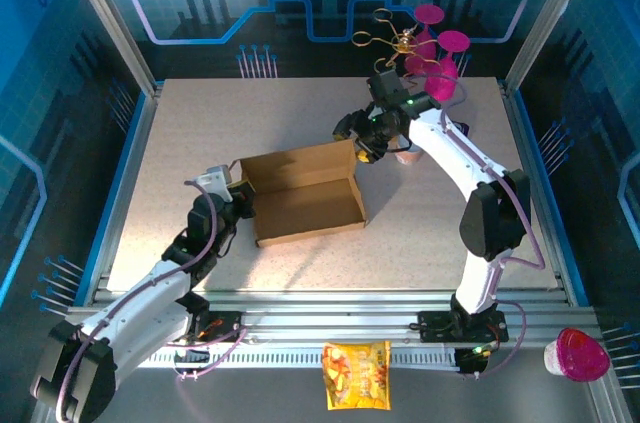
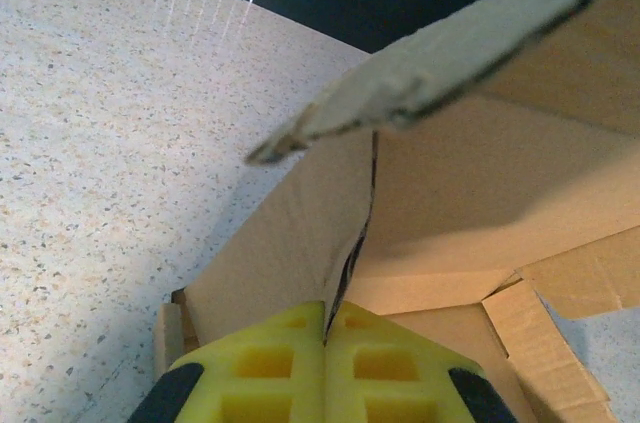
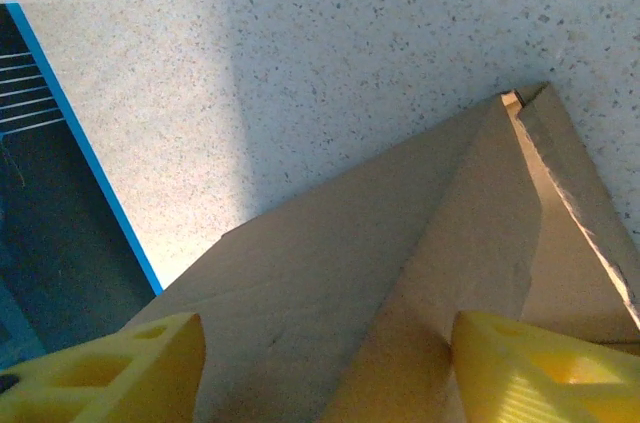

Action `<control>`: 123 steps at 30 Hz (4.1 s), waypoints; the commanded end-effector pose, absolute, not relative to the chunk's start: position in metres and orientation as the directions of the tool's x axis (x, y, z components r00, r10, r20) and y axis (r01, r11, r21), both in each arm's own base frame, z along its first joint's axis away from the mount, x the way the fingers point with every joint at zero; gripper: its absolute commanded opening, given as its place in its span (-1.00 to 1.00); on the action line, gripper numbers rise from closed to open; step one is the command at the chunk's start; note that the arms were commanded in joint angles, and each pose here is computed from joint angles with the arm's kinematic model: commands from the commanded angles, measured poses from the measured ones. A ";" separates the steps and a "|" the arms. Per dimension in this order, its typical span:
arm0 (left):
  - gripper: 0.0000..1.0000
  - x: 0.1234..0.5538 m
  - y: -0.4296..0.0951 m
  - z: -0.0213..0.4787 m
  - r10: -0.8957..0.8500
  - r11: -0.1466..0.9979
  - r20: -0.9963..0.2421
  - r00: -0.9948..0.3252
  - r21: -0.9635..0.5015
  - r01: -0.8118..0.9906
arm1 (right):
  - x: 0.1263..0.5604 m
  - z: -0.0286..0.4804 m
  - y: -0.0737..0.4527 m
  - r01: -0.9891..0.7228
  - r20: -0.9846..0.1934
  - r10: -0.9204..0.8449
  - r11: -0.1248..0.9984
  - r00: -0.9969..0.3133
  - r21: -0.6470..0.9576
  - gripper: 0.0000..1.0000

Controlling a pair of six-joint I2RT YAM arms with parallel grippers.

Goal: Fold the paper box

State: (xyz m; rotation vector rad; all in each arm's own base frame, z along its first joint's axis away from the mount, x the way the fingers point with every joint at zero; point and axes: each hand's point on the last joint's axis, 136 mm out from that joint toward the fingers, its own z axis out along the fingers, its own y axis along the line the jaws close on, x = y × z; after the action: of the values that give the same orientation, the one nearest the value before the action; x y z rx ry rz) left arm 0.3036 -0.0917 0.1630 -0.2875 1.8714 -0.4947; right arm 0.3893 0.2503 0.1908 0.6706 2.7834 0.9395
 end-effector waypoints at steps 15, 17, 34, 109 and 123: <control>-0.81 0.282 -0.102 0.153 -0.536 0.801 -0.704 -0.466 -0.598 -0.016 | 0.353 0.159 0.236 0.289 -0.019 0.357 0.785 -0.934 0.549 0.07; -0.63 0.278 -0.101 0.155 -0.546 0.792 -0.690 -0.476 -0.610 -0.025 | 0.351 0.157 0.234 0.283 -0.030 0.355 0.790 -0.934 0.544 0.05; 0.00 0.226 -0.088 0.162 -0.676 0.671 -0.517 -0.525 -0.726 -0.151 | 0.342 0.142 0.233 0.266 -0.054 0.343 0.808 -0.938 0.527 -0.10; -0.54 0.278 -0.060 0.067 -0.568 0.784 -0.151 -0.809 -0.399 -0.476 | 0.353 0.115 0.194 -0.046 -0.181 0.051 0.868 -0.982 0.495 0.16; -0.65 0.277 -0.063 0.047 -0.534 0.811 -0.109 -0.839 -0.348 -0.471 | 0.358 0.115 0.202 -0.040 -0.173 0.058 0.856 -0.983 0.516 0.14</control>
State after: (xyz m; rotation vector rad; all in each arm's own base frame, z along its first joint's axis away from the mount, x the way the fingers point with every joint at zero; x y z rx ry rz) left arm 0.2771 -0.0646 0.0548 -0.8219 2.7560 -0.5072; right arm 0.3546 0.1990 0.1073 0.0156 2.8607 0.7686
